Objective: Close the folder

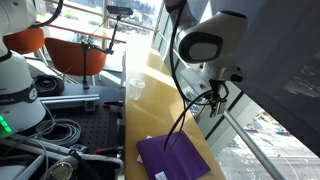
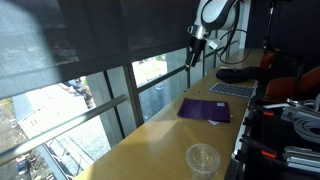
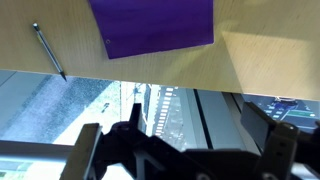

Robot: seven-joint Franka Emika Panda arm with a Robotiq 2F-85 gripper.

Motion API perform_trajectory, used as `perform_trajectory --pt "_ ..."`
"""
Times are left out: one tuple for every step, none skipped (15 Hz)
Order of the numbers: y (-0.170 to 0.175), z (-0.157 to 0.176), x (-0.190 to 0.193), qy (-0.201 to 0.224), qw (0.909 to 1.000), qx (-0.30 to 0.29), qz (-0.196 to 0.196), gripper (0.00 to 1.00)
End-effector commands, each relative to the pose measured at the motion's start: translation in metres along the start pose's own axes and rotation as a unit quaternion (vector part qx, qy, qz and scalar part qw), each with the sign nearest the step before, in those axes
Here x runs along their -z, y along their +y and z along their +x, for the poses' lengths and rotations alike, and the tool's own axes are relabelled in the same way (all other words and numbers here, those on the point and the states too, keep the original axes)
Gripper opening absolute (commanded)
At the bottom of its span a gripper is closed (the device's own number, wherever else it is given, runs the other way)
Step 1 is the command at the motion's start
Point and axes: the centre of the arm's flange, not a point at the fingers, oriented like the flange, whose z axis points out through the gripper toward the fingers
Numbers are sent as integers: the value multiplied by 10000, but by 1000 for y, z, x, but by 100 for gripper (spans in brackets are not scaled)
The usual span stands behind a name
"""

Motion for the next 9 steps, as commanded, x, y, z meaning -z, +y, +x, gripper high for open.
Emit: perform_trajectory --pt "15 -39 55 498 9973 -531 -8 100" --pt "15 -43 64 586 9961 -656 -49 100" --pt "11 -45 74 617 9946 -819 -133 100" --pt "4 -50 84 548 9933 -992 -203 100" --pt "-5 -56 93 419 9920 -1171 -226 100" --pt "-13 -62 98 332 9902 -1332 -264 100" --pt "-20 -69 99 171 9877 -1501 -396 100" --pt "-26 -77 100 28 9853 -1638 -486 100" --pt "-29 -85 99 -100 9823 -1774 -593 100"
